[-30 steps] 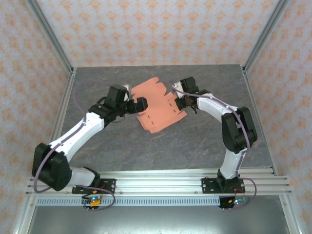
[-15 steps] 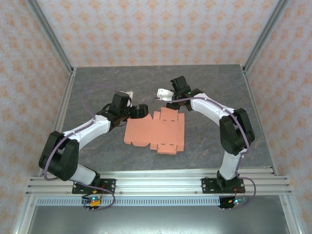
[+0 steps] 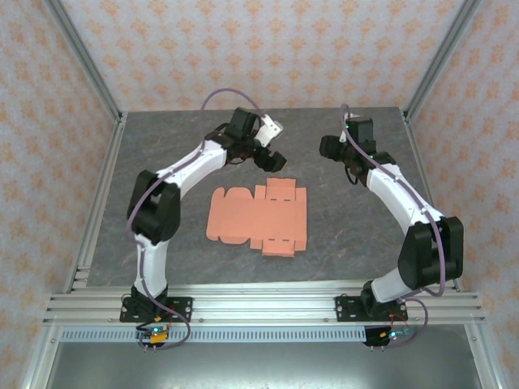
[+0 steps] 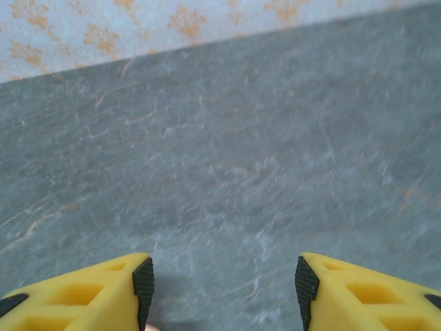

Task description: Fold the paper box

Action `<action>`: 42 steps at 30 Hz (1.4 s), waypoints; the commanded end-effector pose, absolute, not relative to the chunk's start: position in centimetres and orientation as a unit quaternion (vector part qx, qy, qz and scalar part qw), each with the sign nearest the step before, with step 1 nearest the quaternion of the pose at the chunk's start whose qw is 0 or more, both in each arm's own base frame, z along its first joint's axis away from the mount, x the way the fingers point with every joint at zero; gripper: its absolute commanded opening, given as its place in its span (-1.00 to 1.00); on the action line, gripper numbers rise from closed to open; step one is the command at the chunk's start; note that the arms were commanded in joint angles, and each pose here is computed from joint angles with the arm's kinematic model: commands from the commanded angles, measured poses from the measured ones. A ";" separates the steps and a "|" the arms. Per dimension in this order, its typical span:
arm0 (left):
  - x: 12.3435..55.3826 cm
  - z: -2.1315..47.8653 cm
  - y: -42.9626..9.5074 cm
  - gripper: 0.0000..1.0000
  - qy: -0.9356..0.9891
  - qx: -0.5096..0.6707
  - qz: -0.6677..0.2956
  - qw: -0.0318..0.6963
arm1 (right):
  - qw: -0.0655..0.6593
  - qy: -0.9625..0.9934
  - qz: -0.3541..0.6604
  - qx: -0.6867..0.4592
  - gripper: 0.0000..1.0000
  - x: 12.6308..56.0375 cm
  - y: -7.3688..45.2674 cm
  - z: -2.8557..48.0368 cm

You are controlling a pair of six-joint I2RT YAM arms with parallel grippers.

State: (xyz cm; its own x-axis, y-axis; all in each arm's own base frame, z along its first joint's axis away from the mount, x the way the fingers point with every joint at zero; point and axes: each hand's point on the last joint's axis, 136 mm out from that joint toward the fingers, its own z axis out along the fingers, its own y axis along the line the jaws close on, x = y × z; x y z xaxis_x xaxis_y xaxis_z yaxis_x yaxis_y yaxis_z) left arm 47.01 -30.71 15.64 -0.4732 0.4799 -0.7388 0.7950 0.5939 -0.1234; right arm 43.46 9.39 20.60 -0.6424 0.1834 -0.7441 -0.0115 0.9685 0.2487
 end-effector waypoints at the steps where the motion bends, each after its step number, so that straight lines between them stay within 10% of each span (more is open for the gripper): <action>1: 43.0 10.8 -30.9 0.72 0.818 0.465 -0.263 0.211 | 0.395 0.897 0.147 0.133 0.18 41.3 8.9 20.7; 11: 41.5 6.0 -32.4 0.38 0.821 0.490 -0.255 0.146 | 0.376 0.897 0.180 0.148 0.22 40.7 8.7 20.7; 20: 42.3 7.0 -32.6 -0.91 0.827 0.469 -0.250 0.184 | 0.359 0.898 0.209 0.147 0.14 40.6 9.8 20.3; 32: 43.7 9.7 -30.7 -0.90 0.884 0.326 -0.229 0.245 | 0.277 0.910 0.267 0.156 0.12 39.9 12.3 19.1; 42: 46.4 8.4 -27.2 -0.87 0.907 -0.061 -0.332 0.251 | 0.217 0.895 0.312 0.234 0.07 42.1 19.1 15.9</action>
